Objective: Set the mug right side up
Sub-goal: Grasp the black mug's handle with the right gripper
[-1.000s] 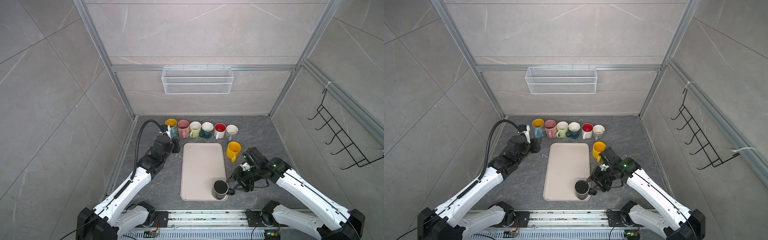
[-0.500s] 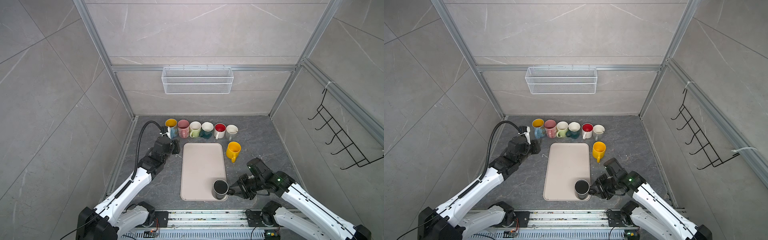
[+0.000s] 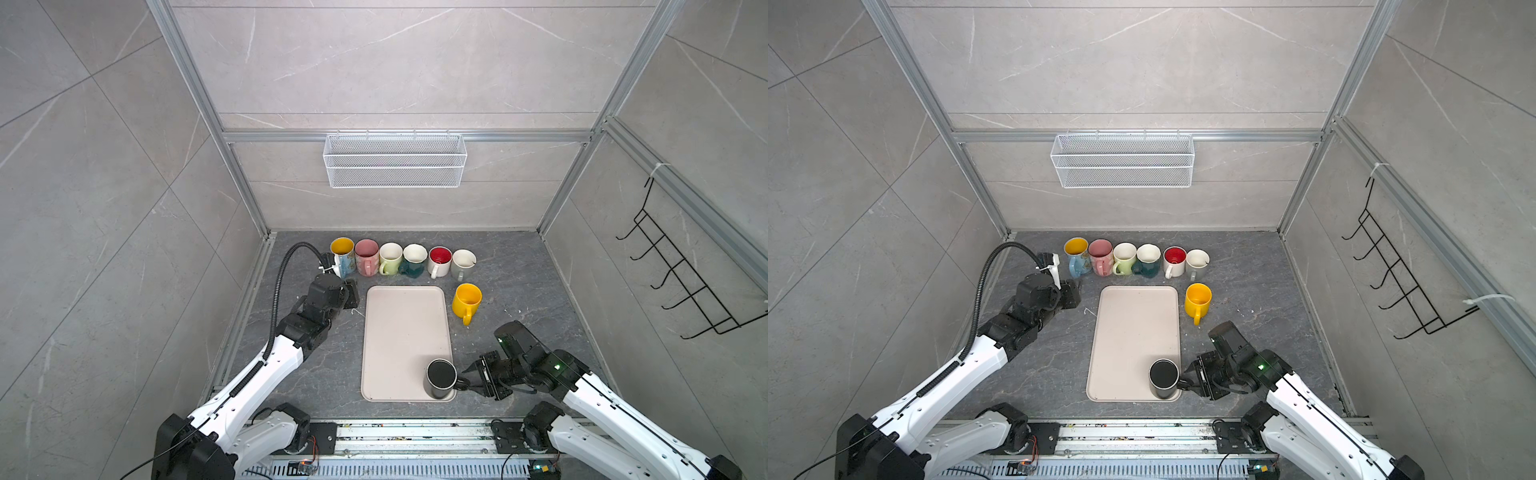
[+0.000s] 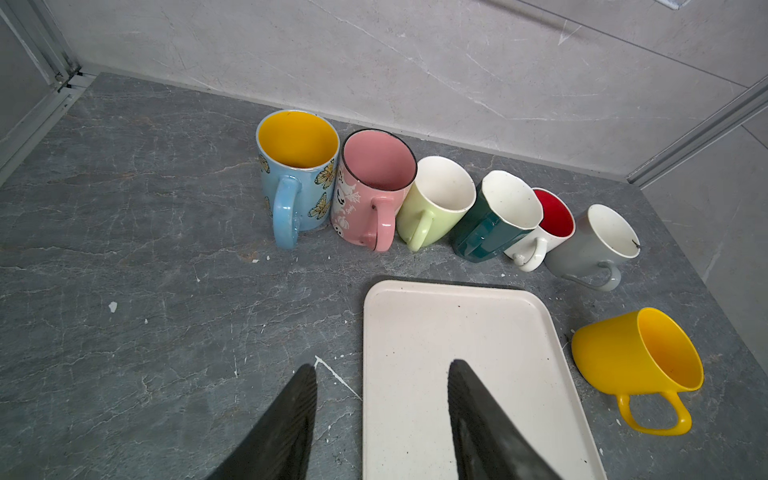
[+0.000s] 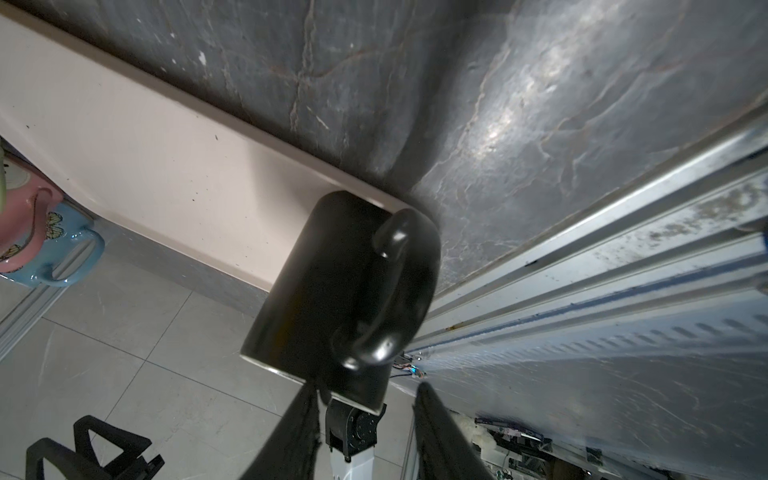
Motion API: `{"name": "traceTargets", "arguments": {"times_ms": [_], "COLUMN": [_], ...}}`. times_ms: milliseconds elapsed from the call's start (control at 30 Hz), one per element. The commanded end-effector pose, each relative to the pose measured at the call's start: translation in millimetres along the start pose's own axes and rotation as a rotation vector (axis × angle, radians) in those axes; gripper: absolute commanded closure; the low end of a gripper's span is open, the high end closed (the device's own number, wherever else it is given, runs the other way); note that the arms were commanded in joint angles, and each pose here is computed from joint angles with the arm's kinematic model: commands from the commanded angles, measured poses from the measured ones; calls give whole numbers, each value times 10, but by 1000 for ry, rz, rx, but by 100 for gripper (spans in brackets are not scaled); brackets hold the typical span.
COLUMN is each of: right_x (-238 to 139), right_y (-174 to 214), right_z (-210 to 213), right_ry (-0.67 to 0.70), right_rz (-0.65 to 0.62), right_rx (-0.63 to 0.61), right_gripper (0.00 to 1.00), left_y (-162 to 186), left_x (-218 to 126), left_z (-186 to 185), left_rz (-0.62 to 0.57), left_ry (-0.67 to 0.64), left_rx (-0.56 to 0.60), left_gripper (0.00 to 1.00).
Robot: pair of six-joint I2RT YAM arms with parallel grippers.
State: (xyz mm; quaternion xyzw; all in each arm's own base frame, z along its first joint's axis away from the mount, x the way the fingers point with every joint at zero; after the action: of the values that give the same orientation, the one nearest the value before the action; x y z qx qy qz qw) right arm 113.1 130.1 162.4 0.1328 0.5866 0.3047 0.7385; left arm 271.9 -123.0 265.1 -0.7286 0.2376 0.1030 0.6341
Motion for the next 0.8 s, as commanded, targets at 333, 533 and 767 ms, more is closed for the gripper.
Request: {"name": "traceTargets", "arguments": {"times_ms": [333,533,767], "right_x": [175,247,345], "right_y": [-22,-30,-19], "right_z": [126,143,197], "right_ry": [36,51,72], "right_rz": [-5,11,37], "right_rx": [38,35,17], "right_gripper": [59,60,62], "left_y": [-76,-59,-37], "left_x": [-63,-61,-58], "left_z": [49,54,68], "left_rz": [-43,-37,-28], "left_ry": [-28,-32,-42], "left_rx": [1,5,10], "left_gripper": [46,46,46]}}
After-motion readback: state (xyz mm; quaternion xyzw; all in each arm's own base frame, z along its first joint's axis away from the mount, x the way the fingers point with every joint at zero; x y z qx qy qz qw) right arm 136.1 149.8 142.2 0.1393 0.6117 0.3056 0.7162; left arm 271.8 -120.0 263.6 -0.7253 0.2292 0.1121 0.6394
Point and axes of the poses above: each gripper's point midway between its finger pads, its own x axis out along the fingers, its own z axis along the line the jaws close on, y = z × x, the point moved 7 cm from there along -x, back along the fingers, and after that the axes turned 7 degrees about x, right-handed, at the moved point
